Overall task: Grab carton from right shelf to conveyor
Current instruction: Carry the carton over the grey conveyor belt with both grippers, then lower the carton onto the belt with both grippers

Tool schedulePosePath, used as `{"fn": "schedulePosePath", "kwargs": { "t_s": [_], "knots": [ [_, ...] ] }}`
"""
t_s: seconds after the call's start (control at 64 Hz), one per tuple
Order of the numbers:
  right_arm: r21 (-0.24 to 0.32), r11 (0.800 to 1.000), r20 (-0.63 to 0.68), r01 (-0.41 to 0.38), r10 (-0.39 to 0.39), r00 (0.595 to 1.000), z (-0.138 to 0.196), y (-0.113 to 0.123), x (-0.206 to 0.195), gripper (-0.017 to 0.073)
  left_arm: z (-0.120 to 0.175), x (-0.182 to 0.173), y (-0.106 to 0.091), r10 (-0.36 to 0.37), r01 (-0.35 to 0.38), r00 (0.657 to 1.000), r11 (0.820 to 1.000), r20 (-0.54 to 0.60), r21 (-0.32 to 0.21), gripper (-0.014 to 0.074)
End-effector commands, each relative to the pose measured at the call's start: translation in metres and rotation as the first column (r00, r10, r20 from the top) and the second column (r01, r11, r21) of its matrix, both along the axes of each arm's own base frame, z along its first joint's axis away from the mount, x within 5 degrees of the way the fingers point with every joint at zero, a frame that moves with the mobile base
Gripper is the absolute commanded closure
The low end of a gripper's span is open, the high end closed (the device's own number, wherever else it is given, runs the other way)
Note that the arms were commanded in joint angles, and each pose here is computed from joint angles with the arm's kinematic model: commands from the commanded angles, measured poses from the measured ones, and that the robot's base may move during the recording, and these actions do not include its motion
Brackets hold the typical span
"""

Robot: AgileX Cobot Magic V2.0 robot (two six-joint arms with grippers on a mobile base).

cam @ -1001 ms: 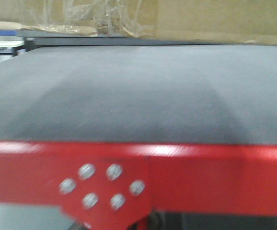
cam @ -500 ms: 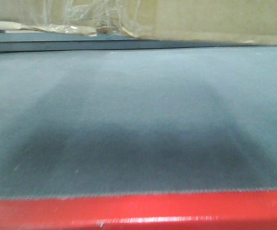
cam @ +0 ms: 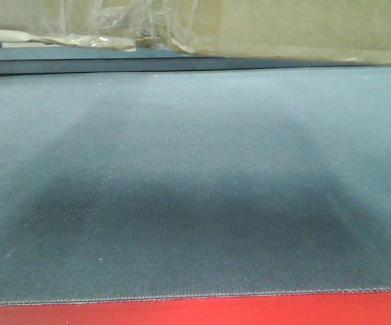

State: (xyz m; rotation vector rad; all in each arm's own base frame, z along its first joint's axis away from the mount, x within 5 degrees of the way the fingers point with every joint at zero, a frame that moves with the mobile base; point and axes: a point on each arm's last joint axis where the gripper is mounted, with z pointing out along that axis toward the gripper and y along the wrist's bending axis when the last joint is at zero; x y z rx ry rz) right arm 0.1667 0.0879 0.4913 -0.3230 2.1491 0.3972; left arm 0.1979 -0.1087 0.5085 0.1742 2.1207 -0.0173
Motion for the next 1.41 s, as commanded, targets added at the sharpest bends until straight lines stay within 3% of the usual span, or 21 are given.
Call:
{"fn": "schedulePosePath", "kwargs": {
  "t_s": [0.0,0.641,0.876,1.016,1.204,1.392],
  "knots": [
    [0.015,1.000,0.046,-0.025,0.024,0.999,0.005,0.000,-0.003,0.0629,0.007,-0.002,0.001,-0.016,0.016,0.998,1.000,0.058,-0.006,0.0610],
    [0.015,1.000,0.046,-0.025,0.024,0.999,0.005,0.000,-0.003,0.0629,0.007,-0.002,0.001,-0.016,0.016,0.998,1.000,0.058,-0.006,0.0610],
    [0.025,0.999,0.055,-0.028,0.027,0.998,0.010,0.003,0.001,0.0629,0.001,0.001,0.002,-0.027,0.026,1.000,0.997,-0.010,-0.078,0.0610],
    [0.023,0.999,0.059,-0.024,0.023,0.998,0.008,0.015,0.024,0.0629,-0.014,0.017,0.015,0.027,-0.036,0.997,0.990,-0.066,-0.136,0.0610],
    [0.004,1.000,0.040,-0.023,0.023,0.999,-0.014,0.038,0.071,0.0629,-0.057,0.045,0.030,0.097,-0.110,0.990,0.985,-0.104,-0.129,0.0610],
    [-0.051,0.999,0.000,-0.011,0.011,1.000,-0.050,0.060,0.119,0.0629,-0.092,0.067,0.038,0.100,-0.105,0.994,0.984,-0.045,-0.143,0.0610]
  ]
}}
